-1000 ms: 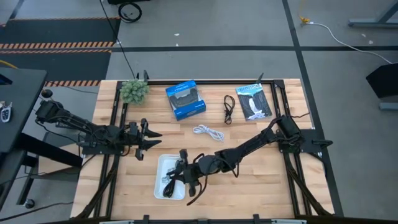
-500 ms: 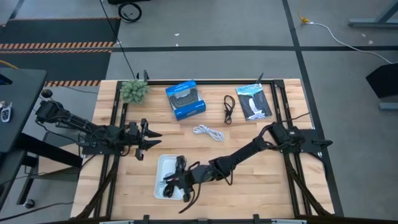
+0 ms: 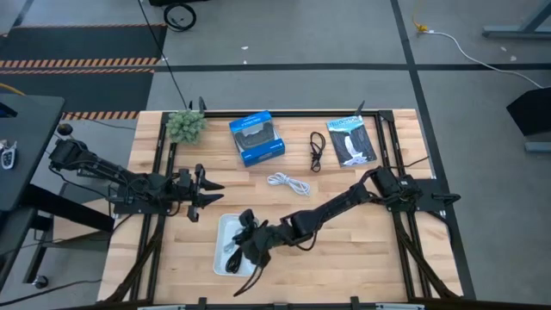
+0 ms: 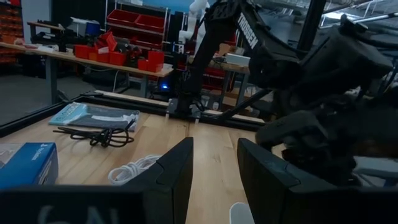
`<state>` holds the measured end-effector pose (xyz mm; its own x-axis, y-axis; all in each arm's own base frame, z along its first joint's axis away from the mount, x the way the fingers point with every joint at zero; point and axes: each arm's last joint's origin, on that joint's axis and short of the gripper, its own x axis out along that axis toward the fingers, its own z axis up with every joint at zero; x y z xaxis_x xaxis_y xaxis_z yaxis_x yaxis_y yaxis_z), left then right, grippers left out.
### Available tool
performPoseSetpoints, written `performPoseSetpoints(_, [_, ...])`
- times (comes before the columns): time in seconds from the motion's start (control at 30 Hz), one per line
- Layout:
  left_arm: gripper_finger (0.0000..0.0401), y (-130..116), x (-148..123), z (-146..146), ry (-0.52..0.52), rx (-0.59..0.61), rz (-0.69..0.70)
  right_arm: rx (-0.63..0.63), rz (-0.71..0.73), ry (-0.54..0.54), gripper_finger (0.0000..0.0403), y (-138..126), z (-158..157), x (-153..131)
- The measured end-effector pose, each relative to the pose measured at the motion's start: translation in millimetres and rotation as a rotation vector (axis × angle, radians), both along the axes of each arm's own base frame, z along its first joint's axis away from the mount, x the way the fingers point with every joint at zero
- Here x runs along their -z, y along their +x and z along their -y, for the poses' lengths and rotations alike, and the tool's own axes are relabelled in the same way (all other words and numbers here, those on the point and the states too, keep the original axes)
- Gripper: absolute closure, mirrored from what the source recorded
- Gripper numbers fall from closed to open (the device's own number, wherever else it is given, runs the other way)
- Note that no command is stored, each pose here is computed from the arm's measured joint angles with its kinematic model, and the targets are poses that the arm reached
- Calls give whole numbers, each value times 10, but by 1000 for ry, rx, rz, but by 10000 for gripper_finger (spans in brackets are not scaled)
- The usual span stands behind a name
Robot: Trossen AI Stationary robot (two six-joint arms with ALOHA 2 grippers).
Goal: Pick and place USB-C Cables
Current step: Put the blue charger cable into the white bin
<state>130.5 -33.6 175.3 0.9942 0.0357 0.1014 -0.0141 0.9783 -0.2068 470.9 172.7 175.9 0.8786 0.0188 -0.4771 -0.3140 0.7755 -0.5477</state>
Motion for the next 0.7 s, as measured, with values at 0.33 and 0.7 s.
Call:
performPoseSetpoints(0.33, [268,0,2,0,1,0,-2,-239,-101,-329,343,-57,10,86])
performPoseSetpoints(0.7, [268,0,2,0,1,0,-2,-447,-163,-546,330,-134,-52,151])
